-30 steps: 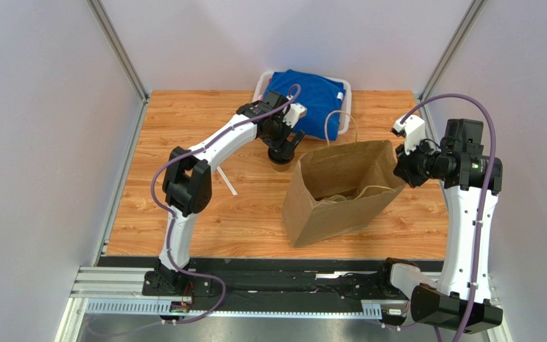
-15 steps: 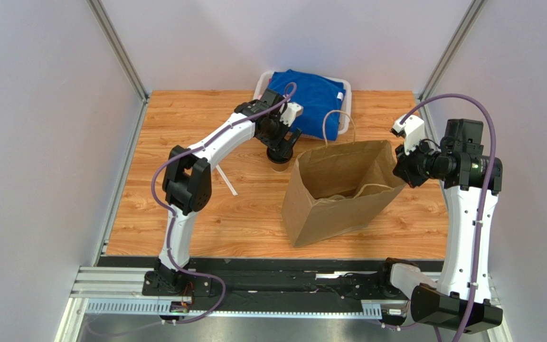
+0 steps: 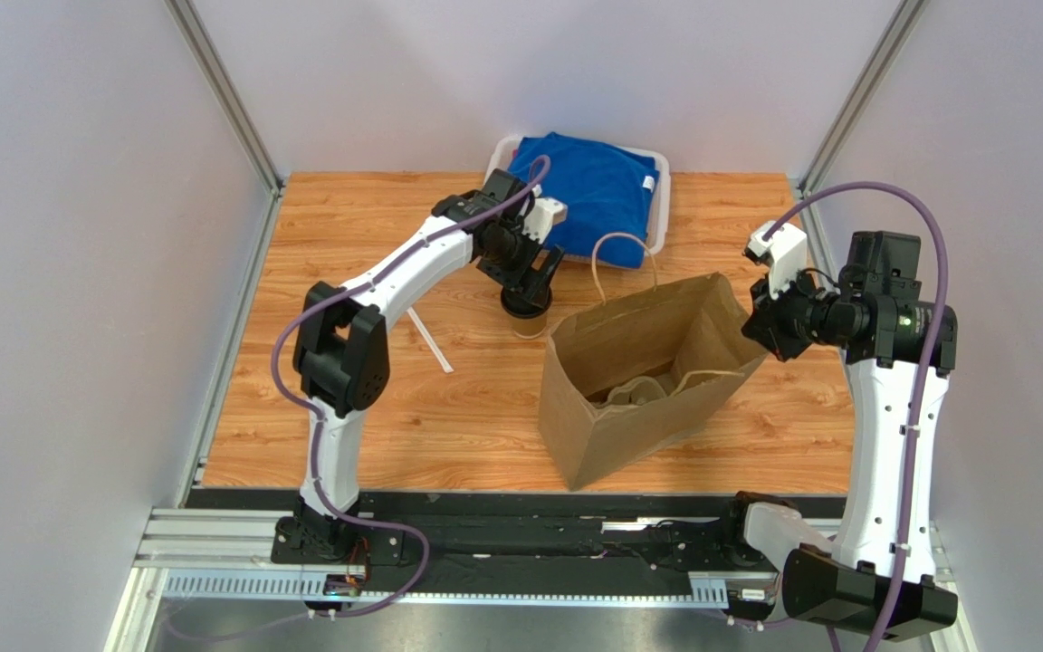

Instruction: Pack the takeout coffee

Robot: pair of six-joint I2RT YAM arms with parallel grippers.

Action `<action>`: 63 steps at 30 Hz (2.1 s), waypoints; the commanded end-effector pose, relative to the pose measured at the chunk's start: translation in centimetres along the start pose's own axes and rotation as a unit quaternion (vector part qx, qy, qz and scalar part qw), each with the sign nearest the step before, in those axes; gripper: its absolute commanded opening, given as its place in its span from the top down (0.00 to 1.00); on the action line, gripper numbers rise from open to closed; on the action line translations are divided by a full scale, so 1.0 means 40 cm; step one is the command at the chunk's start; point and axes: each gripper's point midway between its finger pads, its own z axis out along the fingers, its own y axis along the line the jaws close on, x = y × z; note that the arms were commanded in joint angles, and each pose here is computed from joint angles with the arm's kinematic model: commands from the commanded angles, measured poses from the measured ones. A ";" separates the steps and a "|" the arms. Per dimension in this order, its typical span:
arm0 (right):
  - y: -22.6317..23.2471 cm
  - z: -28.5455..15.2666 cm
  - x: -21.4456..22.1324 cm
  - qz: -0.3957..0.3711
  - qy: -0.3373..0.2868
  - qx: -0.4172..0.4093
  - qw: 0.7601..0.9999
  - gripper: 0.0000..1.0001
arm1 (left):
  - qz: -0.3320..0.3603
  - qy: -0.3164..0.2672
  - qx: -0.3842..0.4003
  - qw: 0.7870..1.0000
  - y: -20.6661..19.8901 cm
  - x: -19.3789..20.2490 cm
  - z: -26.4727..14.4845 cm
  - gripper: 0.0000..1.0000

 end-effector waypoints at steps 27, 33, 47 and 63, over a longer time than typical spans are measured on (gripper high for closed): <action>0.180 -0.069 -0.231 -0.127 -0.196 -0.113 0.966 1.00 | 0.190 -0.345 0.035 0.918 -0.253 -0.112 -0.887 0.52; 0.207 -0.057 -0.240 -0.123 -0.172 -0.108 0.971 1.00 | 0.237 -0.389 0.074 0.887 -0.343 -0.123 -0.998 0.52; 0.230 -0.018 -0.266 -0.096 -0.132 -0.075 0.984 1.00 | 0.448 -0.335 0.175 0.810 -0.636 -0.004 -1.007 0.53; 0.271 -0.036 -0.305 -0.088 -0.145 -0.080 0.982 1.00 | 0.565 -0.221 0.122 0.786 -0.692 0.053 -0.829 0.55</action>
